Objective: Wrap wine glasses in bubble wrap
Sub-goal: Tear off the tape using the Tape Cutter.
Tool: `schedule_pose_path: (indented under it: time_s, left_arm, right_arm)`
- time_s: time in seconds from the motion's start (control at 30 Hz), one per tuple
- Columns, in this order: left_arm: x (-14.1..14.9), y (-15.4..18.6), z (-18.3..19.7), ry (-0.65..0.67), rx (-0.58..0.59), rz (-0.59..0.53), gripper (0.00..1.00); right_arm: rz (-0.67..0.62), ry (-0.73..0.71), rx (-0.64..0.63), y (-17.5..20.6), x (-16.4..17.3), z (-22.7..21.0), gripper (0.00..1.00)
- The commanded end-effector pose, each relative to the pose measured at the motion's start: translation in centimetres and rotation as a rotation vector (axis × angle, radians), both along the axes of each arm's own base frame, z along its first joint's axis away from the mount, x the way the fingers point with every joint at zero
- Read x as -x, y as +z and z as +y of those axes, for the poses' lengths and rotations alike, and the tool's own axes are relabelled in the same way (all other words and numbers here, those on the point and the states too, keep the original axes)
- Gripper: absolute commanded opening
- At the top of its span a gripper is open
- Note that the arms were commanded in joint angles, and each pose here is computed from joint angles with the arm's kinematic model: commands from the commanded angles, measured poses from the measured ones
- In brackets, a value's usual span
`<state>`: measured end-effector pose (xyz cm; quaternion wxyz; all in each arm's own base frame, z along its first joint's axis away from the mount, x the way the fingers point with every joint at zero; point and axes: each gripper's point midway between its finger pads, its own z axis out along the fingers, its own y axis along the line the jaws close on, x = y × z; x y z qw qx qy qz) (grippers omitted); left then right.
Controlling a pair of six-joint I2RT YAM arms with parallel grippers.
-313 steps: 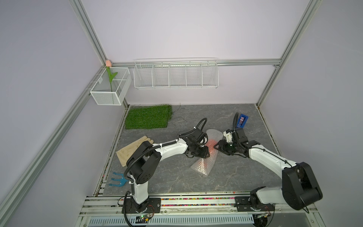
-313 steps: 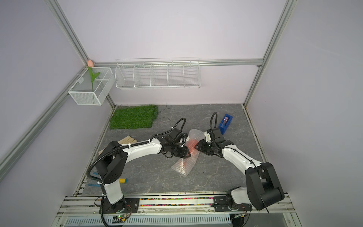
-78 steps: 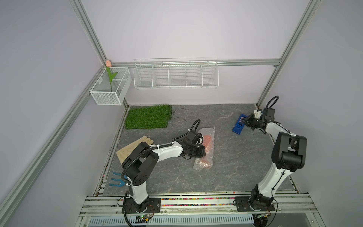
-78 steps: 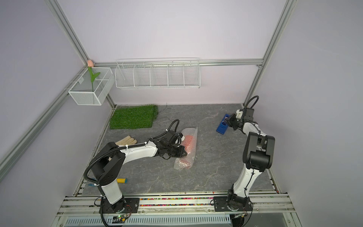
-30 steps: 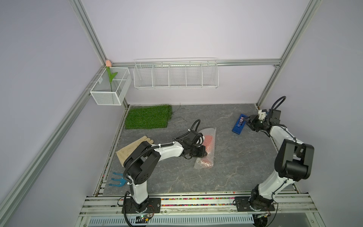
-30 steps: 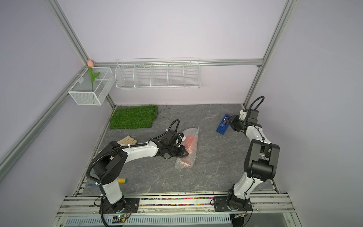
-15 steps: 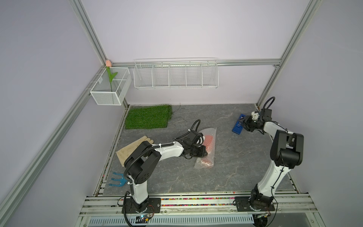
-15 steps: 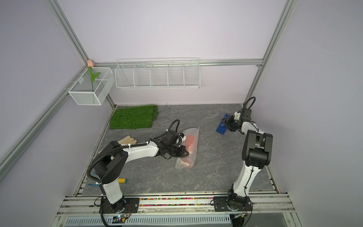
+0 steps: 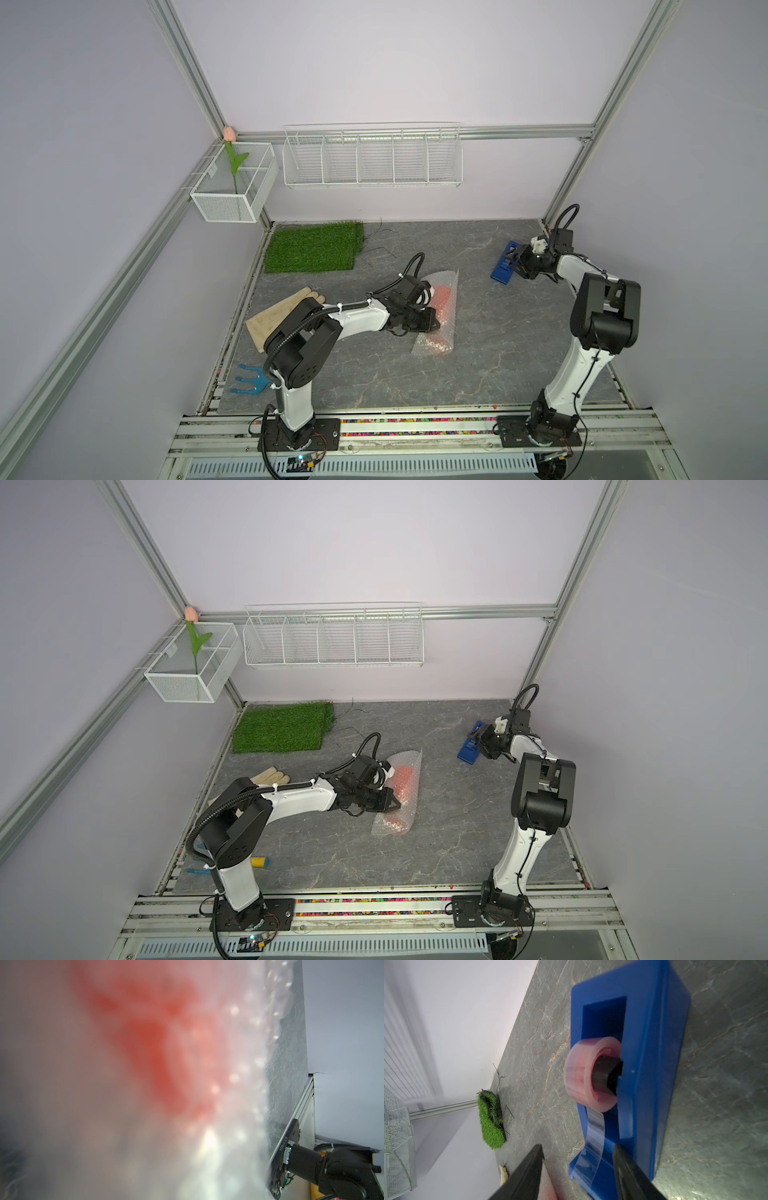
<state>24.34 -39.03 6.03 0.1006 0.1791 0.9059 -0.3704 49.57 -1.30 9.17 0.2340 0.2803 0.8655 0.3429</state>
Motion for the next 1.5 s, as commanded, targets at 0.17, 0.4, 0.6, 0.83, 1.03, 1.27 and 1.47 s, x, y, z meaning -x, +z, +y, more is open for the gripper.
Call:
schedule_pose_path:
  time_s: [0.17,0.4,0.6,0.83,1.03,1.27,1.47]
  left_arm:
    - [1.3,-4.8,2.6,0.02,-0.161,0.081,0.11]
    - [1.3,-4.8,2.6,0.019,-0.16,0.08,0.11]
    - [1.3,-4.8,2.5,0.017,-0.163,0.082,0.11]
    - [1.2,-4.8,2.4,0.015,-0.164,0.08,0.11]
    - [1.2,-4.8,2.4,0.012,-0.167,0.081,0.11]
    - [1.0,-4.7,2.3,0.011,-0.169,0.081,0.12]
    - [1.1,-4.7,2.3,0.009,-0.172,0.081,0.12]
  right_arm:
    - [0.047,0.012,0.006,-1.7,-0.6,0.2,0.57]
    - [0.069,0.013,-0.004,-2.5,-0.7,0.6,0.58]
    - [0.065,0.019,-0.028,-2.6,-1.0,1.1,0.58]
    - [0.044,0.028,-0.09,-2.5,-1.3,1.9,0.58]
    - [0.031,0.023,-0.102,-2.1,-0.8,2.0,0.58]
    - [0.014,0.016,-0.14,-2.3,-1.0,2.3,0.57]
    - [0.012,0.015,-0.146,-2.5,-0.8,2.5,0.54]
